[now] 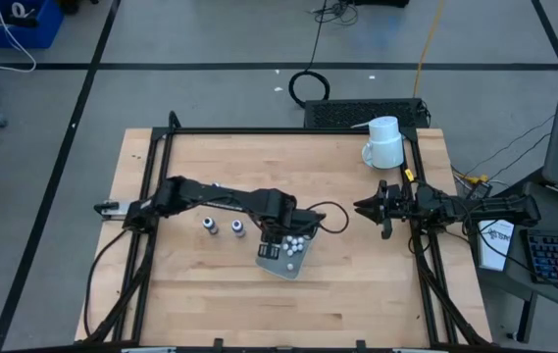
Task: Pick & Place food coloring
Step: Put the large green food coloring bottle into the white bin
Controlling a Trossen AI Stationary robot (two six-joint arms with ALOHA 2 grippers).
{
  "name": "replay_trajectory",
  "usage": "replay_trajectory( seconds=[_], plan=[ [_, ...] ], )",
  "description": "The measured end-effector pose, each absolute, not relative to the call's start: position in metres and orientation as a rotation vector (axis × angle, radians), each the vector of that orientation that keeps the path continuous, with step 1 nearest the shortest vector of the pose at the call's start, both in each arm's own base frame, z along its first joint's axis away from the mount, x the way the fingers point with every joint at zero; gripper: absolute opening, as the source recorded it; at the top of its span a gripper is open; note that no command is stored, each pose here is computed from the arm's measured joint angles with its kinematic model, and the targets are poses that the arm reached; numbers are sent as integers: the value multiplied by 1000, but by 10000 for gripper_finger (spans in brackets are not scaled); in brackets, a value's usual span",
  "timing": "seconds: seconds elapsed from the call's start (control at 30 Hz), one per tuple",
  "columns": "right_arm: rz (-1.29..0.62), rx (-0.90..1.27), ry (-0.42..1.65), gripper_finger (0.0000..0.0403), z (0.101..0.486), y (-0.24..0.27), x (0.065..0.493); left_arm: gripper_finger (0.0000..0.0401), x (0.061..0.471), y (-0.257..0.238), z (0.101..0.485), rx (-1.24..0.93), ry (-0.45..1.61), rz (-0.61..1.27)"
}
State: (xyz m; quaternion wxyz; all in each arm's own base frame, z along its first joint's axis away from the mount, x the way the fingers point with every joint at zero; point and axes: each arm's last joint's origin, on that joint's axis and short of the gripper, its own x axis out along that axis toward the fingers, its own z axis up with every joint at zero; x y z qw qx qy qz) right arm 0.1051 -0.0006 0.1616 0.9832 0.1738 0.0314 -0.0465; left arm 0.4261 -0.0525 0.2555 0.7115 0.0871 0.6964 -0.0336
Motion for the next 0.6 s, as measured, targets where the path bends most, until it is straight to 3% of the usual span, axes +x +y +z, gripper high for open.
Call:
replay_trajectory(
  seconds=[0.6],
  plan=[
    [-93, 350, 62, 77, 162, -1, 105, 121, 431, -47, 241, 164, 1522, -140]
  ],
)
